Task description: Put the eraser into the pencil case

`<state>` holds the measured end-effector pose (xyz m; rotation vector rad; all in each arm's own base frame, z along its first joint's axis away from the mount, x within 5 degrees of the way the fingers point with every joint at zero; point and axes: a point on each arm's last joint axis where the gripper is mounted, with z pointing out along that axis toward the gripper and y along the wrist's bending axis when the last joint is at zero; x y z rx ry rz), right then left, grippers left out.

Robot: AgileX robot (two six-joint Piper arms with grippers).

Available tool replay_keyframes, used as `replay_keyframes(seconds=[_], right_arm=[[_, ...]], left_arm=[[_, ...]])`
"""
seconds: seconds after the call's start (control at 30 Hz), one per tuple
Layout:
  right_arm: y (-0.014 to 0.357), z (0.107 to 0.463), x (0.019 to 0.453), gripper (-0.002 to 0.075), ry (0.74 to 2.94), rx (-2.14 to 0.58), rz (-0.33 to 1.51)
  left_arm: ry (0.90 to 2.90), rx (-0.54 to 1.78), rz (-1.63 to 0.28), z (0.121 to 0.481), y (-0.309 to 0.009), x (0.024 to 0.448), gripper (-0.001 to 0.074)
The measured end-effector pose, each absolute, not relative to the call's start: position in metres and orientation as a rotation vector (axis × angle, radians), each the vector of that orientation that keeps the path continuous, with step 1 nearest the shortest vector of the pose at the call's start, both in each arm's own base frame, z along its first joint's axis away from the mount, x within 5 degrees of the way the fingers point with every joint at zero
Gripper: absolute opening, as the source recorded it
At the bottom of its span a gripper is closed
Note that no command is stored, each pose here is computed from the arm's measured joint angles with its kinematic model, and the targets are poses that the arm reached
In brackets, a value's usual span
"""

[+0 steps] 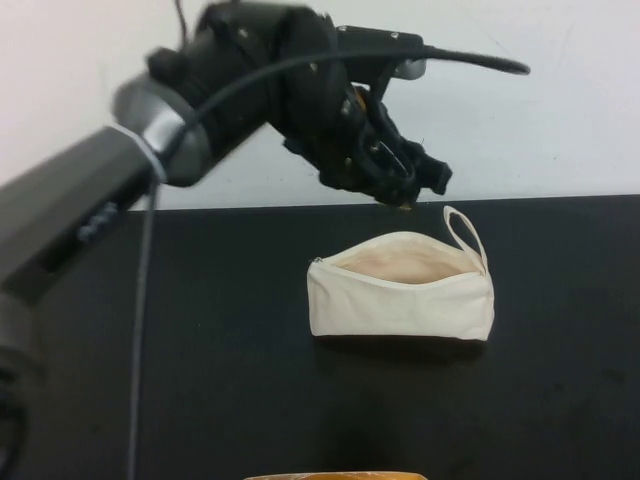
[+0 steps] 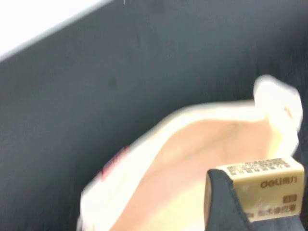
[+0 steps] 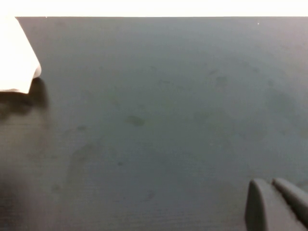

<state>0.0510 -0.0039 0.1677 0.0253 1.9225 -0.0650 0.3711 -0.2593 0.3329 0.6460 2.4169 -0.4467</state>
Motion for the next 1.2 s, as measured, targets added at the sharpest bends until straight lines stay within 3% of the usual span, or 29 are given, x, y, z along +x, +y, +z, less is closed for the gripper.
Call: replay_keyframes(seconds=[0.27, 0.5, 0.63, 0.77, 0.87, 0.93, 1.0, 1.2], right_arm=[[-0.004, 0.168, 0.051, -0.0001, 1.922, 0.025, -0.065], [-0.004, 0.168, 0.051, -0.0001, 1.922, 0.025, -0.065], [-0.004, 0.168, 0.051, -0.0001, 1.922, 0.025, -0.065], [-0.004, 0.168, 0.051, -0.0001, 1.922, 0.025, -0.065], [-0.004, 0.168, 0.051, -0.0001, 1.922, 0.025, -0.065], [-0.004, 0.168, 0.051, -0.0001, 1.922, 0.025, -0.065], [-0.004, 0.168, 0.051, -0.0001, 1.922, 0.025, -0.065], [-0.004, 0.168, 0.051, -0.0001, 1.922, 0.025, -0.065]], left_arm=[[2.547, 0.571, -0.455, 0.256, -0.279, 0.4, 0.0323], [2.596, 0.569, -0.444, 0.24, -0.282, 0.403, 0.0629], [2.585, 0.603, -0.445, 0.257, -0.283, 0.403, 0.0651], [2.542, 0.619, -0.439, 0.293, -0.282, 0.404, 0.0528], [2.506, 0.633, -0.426, 0.326, -0.278, 0.399, 0.0344], [2.455, 0.658, -0.423, 0.353, -0.273, 0.393, 0.0181], [2.393, 0.671, -0.428, 0.379, -0.267, 0.385, 0.0076], [2.163, 0.666, -0.353, 0.469, -0.239, 0.336, 0.0007]])
